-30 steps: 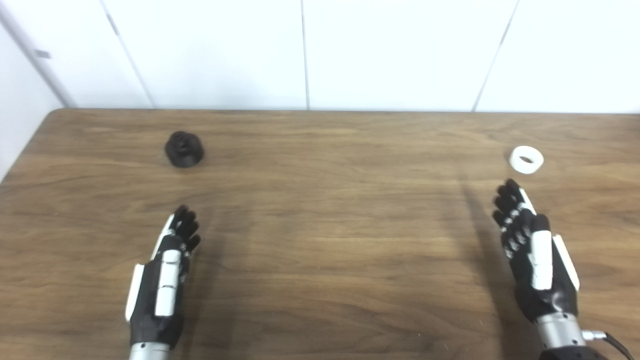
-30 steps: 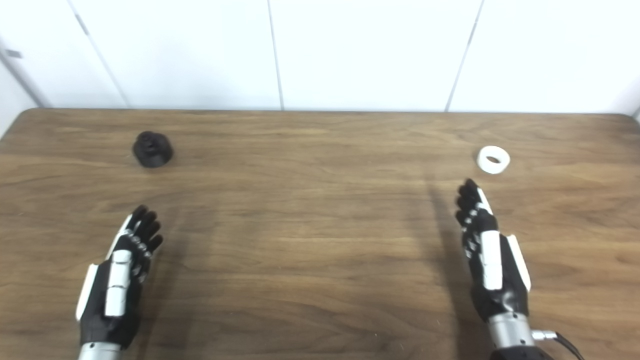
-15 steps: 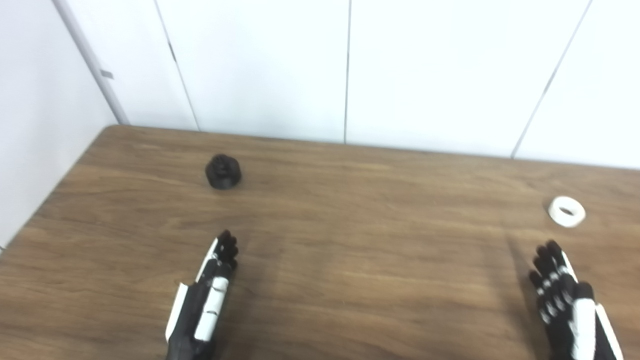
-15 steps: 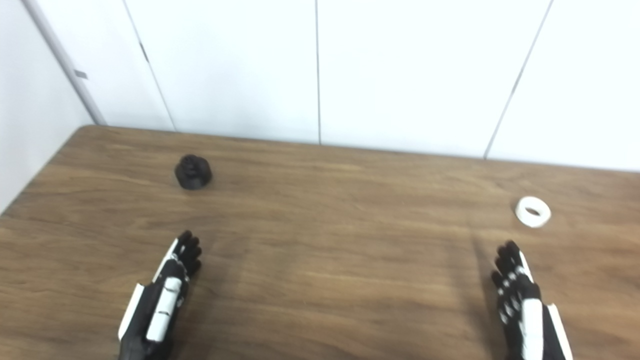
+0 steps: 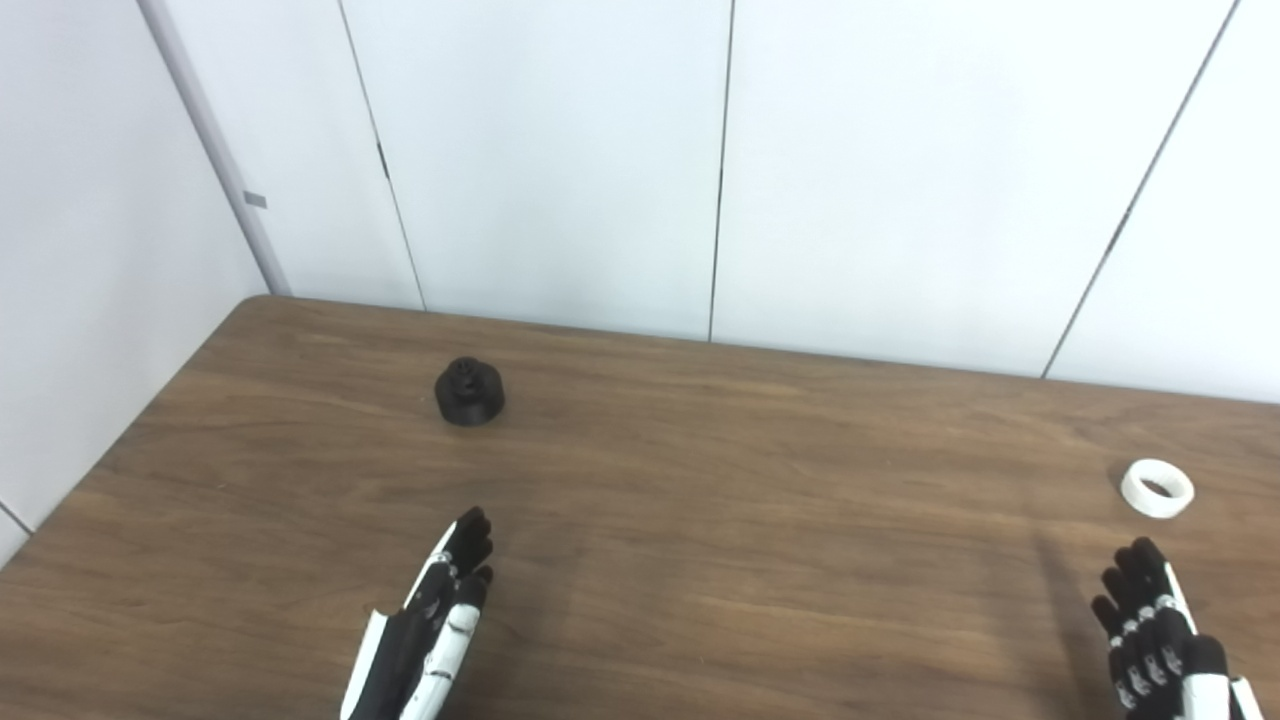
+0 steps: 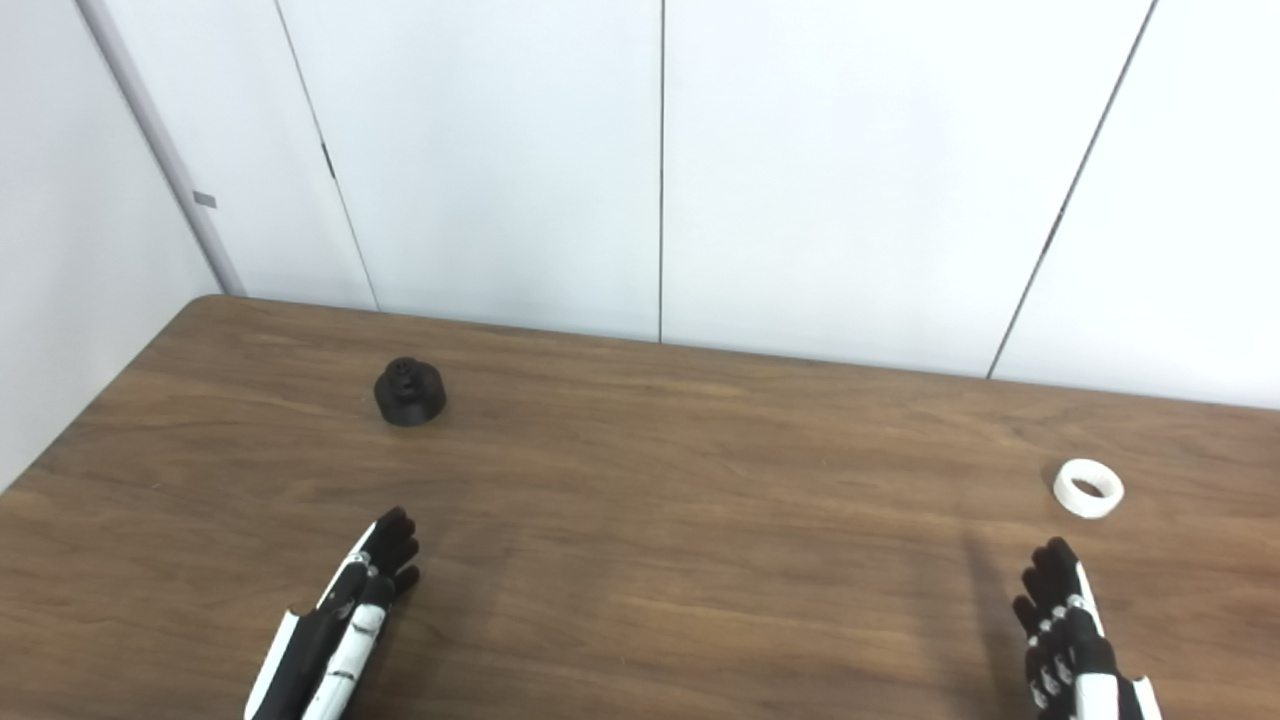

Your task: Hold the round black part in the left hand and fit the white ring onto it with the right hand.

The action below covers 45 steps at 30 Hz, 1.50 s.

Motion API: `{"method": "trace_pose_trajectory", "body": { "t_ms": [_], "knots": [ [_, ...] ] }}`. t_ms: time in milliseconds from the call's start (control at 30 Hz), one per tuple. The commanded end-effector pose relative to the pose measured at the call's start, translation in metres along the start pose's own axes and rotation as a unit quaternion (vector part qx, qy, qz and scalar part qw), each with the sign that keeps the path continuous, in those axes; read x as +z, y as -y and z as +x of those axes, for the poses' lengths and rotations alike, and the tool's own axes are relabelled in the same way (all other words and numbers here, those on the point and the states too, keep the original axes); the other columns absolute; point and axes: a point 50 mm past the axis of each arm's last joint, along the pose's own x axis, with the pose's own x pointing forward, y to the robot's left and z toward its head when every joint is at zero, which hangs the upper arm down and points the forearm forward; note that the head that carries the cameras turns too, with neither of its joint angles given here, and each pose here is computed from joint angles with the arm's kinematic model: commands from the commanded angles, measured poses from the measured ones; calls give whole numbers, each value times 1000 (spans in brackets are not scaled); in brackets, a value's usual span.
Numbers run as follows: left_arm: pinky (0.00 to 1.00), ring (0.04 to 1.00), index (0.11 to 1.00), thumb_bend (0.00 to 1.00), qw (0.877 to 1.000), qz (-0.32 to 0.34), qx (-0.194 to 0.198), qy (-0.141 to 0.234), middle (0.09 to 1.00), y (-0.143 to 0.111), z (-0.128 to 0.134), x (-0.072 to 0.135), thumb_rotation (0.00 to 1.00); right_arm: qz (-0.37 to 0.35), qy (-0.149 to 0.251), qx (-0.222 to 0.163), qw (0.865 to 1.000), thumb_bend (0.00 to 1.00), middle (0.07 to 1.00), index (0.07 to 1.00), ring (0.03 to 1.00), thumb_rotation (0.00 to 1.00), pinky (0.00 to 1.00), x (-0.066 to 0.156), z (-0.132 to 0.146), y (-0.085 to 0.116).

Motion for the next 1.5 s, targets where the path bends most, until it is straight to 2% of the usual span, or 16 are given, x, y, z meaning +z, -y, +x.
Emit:
{"method": "trace_pose_trajectory", "body": {
  "t_ms": [0, 133, 200, 267, 400, 500, 667, 800, 900, 1000, 1033, 1100, 1167, 1333, 1467],
  "knots": [
    [930, 968, 960, 609, 1000, -23, 12, -5, 958, 19, -2, -4, 665, -7, -50, -2, 999, 603, 1000, 1000, 1000, 1000, 1000, -19, -36, 12],
    [938, 977, 964, 597, 1000, -5, 7, 0, 959, 18, -2, 0, 559, -5, -49, -3, 999, 591, 1000, 1000, 1000, 1000, 1000, -20, -35, 12],
    [919, 961, 957, 611, 1000, 12, 11, 10, 945, 18, -2, 5, 462, -8, -50, -9, 999, 587, 1000, 1000, 1000, 1000, 1000, -20, -35, 12],
    [907, 948, 955, 625, 999, 27, 11, 18, 937, 18, -1, 11, 427, -12, -51, -9, 999, 593, 1000, 1000, 1000, 1000, 1000, -20, -35, 12],
    [938, 965, 951, 753, 998, 51, 15, 38, 940, 16, 7, 32, 332, -11, -51, -3, 999, 576, 1000, 1000, 1000, 1000, 1000, -21, -36, 13],
    [931, 942, 941, 839, 996, 68, 19, 48, 935, 14, 14, 43, 300, -9, -49, -3, 999, 567, 1000, 1000, 1000, 1000, 1000, -21, -35, 13],
    [904, 949, 939, 892, 993, 97, 29, 54, 945, 9, 24, 55, 271, -5, -48, -9, 999, 572, 999, 1000, 1000, 1000, 1000, -20, -33, 11],
    [985, 985, 944, 901, 987, 143, 37, 69, 958, 1, 40, 69, 244, -5, -48, -10, 999, 553, 991, 998, 1000, 1000, 1000, -19, -32, 9],
    [999, 989, 930, 911, 981, 168, 48, 81, 947, -4, 52, 80, 221, 0, -48, -11, 999, 557, 988, 994, 999, 1000, 1000, -18, -32, 6],
    [996, 981, 924, 928, 972, 213, 60, 77, 945, -10, 66, 91, 254, 1, -49, -12, 999, 553, 985, 991, 1000, 1000, 1000, -17, -32, 5],
    [998, 989, 928, 927, 966, 241, 64, 74, 955, -12, 71, 95, 276, 1, -50, -12, 999, 558, 985, 991, 1000, 1000, 1000, -17, -33, 5],
    [923, 958, 937, 919, 953, 288, 69, 64, 953, -20, 81, 102, 355, -2, -51, -13, 999, 568, 989, 998, 1000, 1000, 1000, -16, -34, 4],
    [892, 949, 941, 918, 947, 309, 73, 54, 955, -25, 90, 107, 367, -3, -51, -13, 999, 576, 987, 1000, 1000, 1000, 1000, -16, -34, 4],
    [987, 996, 938, 907, 932, 352, 67, 55, 979, -36, 111, 115, 389, -6, -52, -13, 999, 602, 986, 993, 1000, 1000, 1000, -14, -36, 3],
    [1000, 1000, 935, 914, 924, 375, 63, 49, 985, -43, 124, 117, 413, -10, -53, -13, 998, 598, 985, 995, 1000, 1000, 1000, -14, -36, 4]
  ]
}}
